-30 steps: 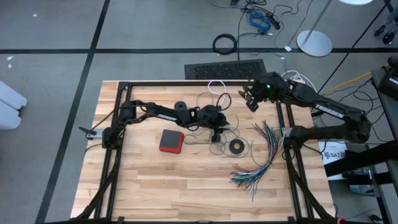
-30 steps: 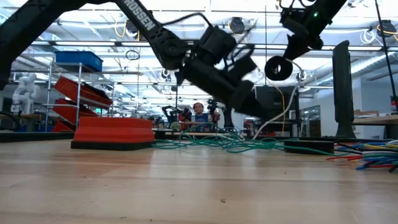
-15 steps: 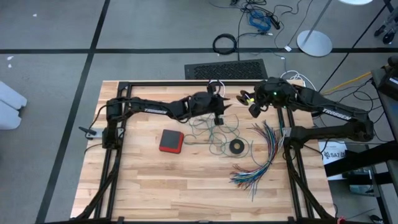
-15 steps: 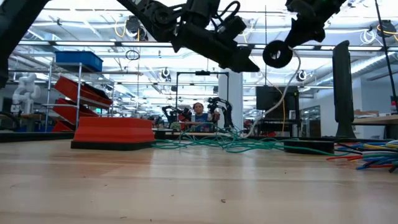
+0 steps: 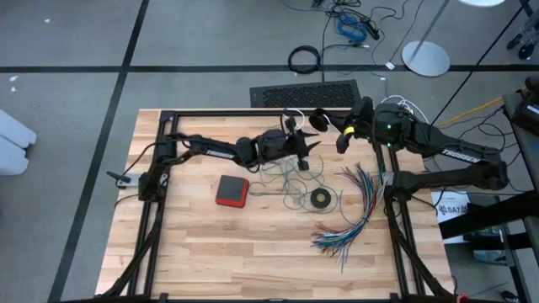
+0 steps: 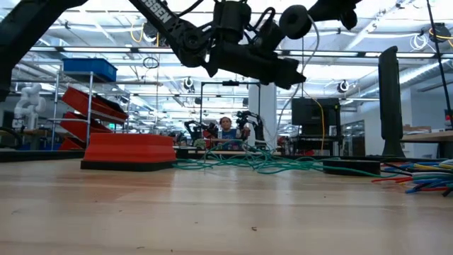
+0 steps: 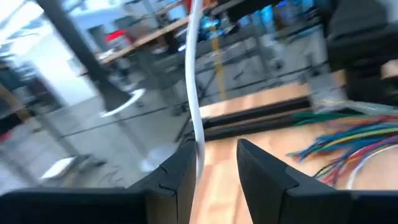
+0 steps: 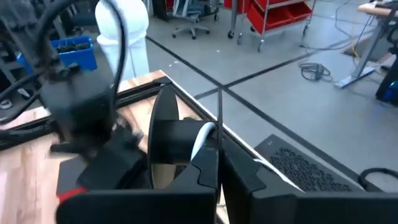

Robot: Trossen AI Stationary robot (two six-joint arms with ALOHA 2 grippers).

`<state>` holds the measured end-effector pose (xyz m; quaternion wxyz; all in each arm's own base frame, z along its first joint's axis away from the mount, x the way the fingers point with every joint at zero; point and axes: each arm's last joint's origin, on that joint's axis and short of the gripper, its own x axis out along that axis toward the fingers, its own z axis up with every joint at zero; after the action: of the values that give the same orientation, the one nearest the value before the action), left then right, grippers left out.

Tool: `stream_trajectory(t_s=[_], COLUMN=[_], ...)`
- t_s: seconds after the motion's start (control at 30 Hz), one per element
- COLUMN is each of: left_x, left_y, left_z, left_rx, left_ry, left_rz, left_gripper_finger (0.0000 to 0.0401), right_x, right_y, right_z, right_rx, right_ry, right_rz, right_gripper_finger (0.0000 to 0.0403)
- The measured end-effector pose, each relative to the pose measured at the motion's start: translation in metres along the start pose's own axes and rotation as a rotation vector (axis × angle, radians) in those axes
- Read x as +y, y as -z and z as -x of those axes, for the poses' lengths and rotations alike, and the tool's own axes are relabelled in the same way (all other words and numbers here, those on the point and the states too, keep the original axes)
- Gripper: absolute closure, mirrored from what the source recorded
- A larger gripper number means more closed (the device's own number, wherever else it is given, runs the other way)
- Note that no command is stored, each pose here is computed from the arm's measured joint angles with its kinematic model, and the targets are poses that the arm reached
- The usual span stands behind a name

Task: Coiling cords
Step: Coil the white wire cable on the spool

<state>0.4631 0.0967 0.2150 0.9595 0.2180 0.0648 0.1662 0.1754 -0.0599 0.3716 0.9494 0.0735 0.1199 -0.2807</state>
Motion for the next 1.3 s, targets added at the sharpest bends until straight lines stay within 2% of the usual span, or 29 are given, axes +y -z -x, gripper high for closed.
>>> stream_trajectory(t_s=[0.3,0.43,0.53,0.67,0.9,1.3], left_x=[0.005,0.009,0.010,0.009,0.002,0.001], left_y=[0.001,0.003,0.004,0.006,0.021,0.025], left_z=[0.000,-0.002,-0.002,-0.004,-0.010,-0.010], left_rx=[0.030,-0.019,-0.028,-0.046,0.019,0.048], left_ry=[-0.107,-0.004,0.010,0.042,0.025,0.024], left_rz=[-0.051,-0.001,0.046,0.054,0.048,0.044], left_gripper_finger=[0.0278,0.0278,0.0278,0.0278,0.0278,0.0278], right_x=[0.002,0.004,0.006,0.008,0.009,0.006], right_y=[-0.001,-0.002,-0.004,-0.006,-0.006,0.000], right_z=[-0.001,0.000,0.001,0.001,0.001,0.003], right_rx=[-0.010,-0.031,-0.049,-0.071,-0.071,-0.017], right_ry=[0.010,-0.005,-0.016,-0.028,-0.032,0.027], right_rz=[0.008,0.003,0.000,-0.004,-0.003,0.027], right_gripper_finger=[0.0403,0.0403,0.0403,0.0403,0.0403,0.0403])
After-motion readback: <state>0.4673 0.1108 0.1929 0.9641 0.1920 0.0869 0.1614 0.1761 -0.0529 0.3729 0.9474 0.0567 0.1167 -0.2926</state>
